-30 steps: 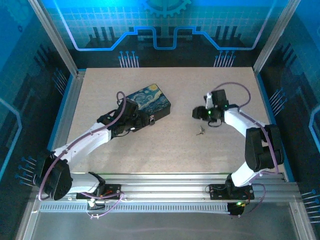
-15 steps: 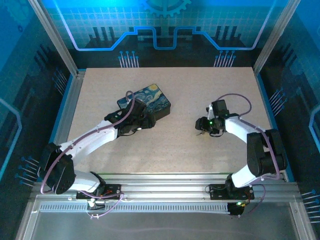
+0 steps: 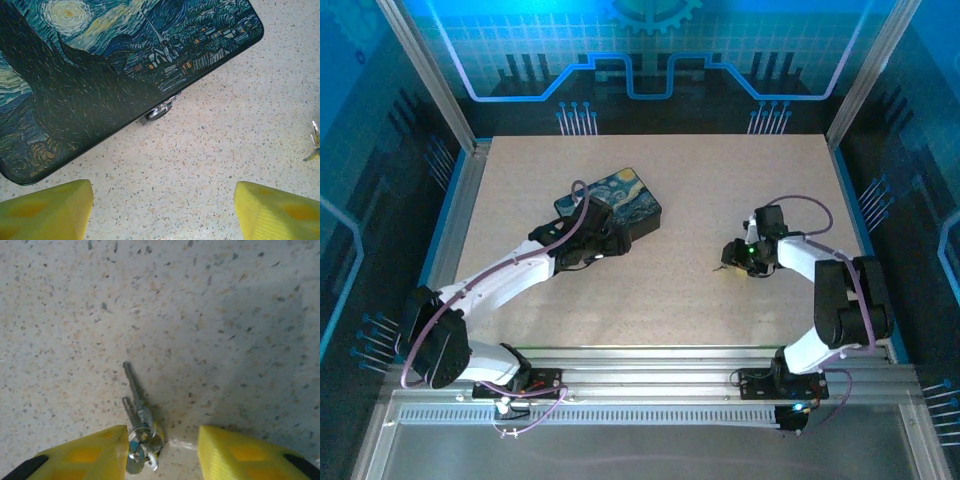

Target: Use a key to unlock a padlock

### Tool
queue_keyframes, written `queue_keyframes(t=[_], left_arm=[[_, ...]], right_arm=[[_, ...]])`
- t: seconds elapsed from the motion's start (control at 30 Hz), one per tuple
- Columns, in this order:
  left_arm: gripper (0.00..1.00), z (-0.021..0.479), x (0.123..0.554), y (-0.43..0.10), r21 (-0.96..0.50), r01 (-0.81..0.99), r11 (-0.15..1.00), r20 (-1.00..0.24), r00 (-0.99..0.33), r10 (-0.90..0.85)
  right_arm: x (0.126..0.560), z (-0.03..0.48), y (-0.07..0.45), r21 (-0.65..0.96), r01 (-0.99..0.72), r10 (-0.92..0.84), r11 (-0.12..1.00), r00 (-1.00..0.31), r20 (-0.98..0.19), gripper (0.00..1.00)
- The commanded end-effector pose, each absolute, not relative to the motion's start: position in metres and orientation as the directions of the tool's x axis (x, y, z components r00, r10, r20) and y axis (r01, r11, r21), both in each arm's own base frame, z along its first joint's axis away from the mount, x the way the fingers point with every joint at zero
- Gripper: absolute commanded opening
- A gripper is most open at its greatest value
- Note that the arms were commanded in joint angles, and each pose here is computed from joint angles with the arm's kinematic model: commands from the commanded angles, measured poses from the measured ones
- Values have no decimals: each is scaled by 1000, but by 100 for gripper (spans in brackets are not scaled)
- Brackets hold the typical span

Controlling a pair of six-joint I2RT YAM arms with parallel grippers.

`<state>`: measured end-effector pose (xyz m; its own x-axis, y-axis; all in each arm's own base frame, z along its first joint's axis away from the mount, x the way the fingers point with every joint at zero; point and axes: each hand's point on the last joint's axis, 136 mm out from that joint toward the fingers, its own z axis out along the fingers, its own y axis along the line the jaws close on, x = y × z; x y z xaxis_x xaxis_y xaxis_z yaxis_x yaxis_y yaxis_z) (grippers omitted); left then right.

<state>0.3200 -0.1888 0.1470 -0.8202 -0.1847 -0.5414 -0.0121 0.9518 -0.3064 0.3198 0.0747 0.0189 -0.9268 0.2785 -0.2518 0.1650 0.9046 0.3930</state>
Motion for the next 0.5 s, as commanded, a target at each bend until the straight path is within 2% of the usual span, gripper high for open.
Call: queue_keyframes(t=[0.0, 0.2, 0.47], left_arm=[[75, 152, 323, -192, -297, 5, 955, -549, -819, -167], [75, 152, 325, -194, -304, 8, 953, -549, -819, -168], [75, 150, 325, -195, -304, 12, 953, -550, -819, -165]], right_arm=[[325, 18, 87, 408, 123, 245, 905, -934, -262, 38], [326, 18, 90, 371, 105, 211, 923, -943, -258, 30], [327, 18, 95, 355, 63, 164, 933, -950, -264, 26]])
